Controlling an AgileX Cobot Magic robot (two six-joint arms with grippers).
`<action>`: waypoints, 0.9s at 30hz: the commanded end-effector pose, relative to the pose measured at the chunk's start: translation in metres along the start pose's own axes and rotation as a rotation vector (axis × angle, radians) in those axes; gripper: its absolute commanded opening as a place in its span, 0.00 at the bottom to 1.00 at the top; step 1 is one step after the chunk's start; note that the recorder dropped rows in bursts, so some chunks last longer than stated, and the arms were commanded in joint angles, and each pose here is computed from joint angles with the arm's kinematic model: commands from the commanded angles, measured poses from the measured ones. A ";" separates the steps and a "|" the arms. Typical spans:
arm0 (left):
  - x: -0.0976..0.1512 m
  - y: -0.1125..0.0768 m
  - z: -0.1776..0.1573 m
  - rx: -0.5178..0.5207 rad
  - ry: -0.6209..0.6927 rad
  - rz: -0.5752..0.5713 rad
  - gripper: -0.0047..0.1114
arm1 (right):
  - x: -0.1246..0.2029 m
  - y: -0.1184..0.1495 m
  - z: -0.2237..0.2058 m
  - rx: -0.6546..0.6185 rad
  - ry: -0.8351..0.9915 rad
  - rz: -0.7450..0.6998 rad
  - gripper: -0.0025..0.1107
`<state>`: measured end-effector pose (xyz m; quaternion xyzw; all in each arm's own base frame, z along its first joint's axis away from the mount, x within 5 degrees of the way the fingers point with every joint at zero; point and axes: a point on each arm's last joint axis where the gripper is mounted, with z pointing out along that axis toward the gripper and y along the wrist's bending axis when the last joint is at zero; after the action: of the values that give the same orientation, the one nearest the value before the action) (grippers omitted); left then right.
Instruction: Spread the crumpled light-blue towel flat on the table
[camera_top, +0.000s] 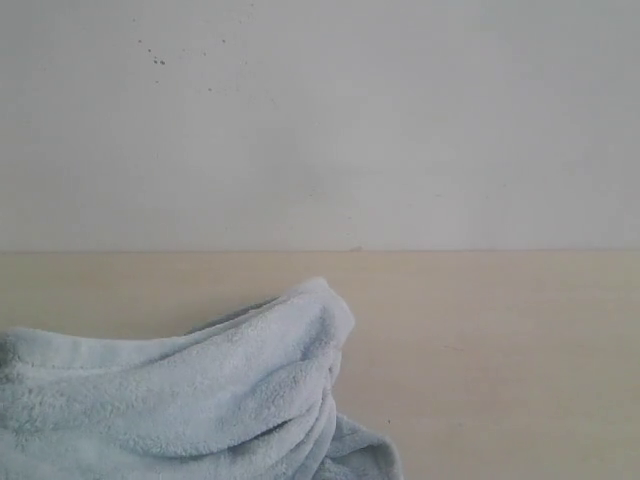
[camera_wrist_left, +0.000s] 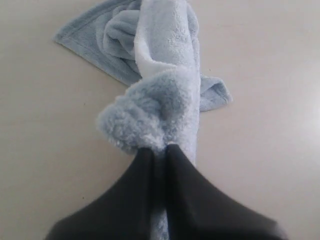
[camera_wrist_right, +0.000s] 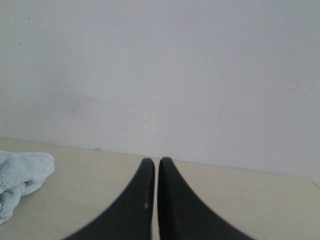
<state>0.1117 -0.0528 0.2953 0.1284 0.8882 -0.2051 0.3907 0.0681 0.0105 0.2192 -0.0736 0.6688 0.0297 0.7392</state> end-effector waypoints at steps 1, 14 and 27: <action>0.006 -0.006 -0.008 0.042 0.000 -0.003 0.08 | -0.002 0.000 0.000 -0.002 -0.037 0.024 0.05; 0.047 -0.012 0.019 0.238 0.087 -0.202 0.08 | -0.032 0.000 -0.002 -0.121 -0.250 0.878 0.05; 0.068 -0.019 0.032 0.425 0.033 -0.223 0.08 | -0.048 0.047 0.146 -0.551 0.414 0.519 0.05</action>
<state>0.0825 -0.0791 0.2342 0.1037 0.8419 -0.4230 0.3185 0.1721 0.0651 0.2853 -0.0398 0.7376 0.3530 0.5742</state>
